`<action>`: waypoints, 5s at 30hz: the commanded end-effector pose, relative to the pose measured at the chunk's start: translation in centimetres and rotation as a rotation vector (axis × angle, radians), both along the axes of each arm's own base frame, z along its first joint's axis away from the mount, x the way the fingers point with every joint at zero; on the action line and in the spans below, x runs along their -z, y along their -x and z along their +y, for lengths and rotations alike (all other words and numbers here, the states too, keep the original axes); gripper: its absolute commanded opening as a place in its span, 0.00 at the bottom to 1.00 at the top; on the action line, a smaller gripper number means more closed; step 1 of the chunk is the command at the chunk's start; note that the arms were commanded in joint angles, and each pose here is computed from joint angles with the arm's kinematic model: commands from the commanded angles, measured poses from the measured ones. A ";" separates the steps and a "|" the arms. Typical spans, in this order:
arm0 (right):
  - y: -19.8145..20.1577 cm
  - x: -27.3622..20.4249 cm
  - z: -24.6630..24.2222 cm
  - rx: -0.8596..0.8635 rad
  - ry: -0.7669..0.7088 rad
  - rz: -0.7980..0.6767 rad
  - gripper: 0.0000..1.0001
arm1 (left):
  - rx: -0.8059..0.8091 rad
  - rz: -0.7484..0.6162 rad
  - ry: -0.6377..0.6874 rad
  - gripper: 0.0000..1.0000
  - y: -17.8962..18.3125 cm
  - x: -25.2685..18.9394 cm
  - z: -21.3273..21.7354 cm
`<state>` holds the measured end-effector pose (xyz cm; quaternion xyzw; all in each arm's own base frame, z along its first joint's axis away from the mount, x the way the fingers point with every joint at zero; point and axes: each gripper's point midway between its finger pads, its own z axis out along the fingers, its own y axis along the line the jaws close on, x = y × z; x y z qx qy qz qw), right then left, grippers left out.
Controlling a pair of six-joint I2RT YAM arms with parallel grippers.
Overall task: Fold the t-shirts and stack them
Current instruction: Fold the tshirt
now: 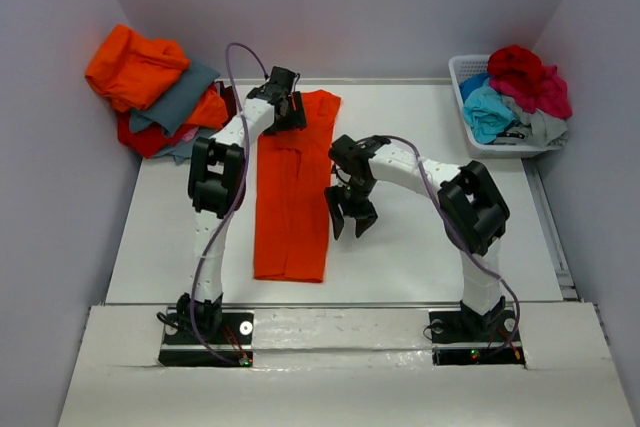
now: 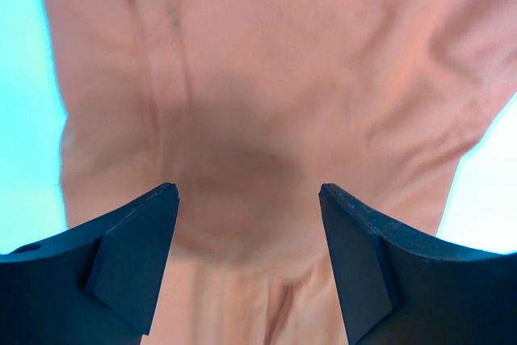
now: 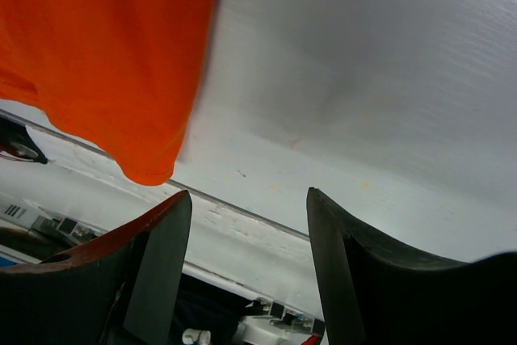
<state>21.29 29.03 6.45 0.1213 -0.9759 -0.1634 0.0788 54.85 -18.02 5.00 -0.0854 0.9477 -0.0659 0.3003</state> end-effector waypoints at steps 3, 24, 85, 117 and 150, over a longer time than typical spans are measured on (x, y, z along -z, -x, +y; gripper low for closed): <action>-0.8 -2.1 0.3 -0.062 -0.070 -0.107 0.65 | -0.004 -0.314 0.012 0.83 1.7 -14.6 -0.6; -2.3 -4.7 6.4 0.087 -0.293 -0.123 0.64 | -0.069 -0.026 0.101 0.84 26.7 -9.3 4.8; 10.3 0.6 9.4 -0.159 -0.112 0.078 0.50 | -0.059 0.329 0.639 0.85 37.8 -2.9 -0.8; 10.0 1.5 9.0 -0.151 -0.074 0.065 0.27 | -0.069 0.361 0.682 0.99 37.6 -2.5 -0.5; 9.3 0.6 9.6 -0.155 -0.087 0.032 0.27 | -0.286 0.503 0.545 0.35 41.5 2.2 3.3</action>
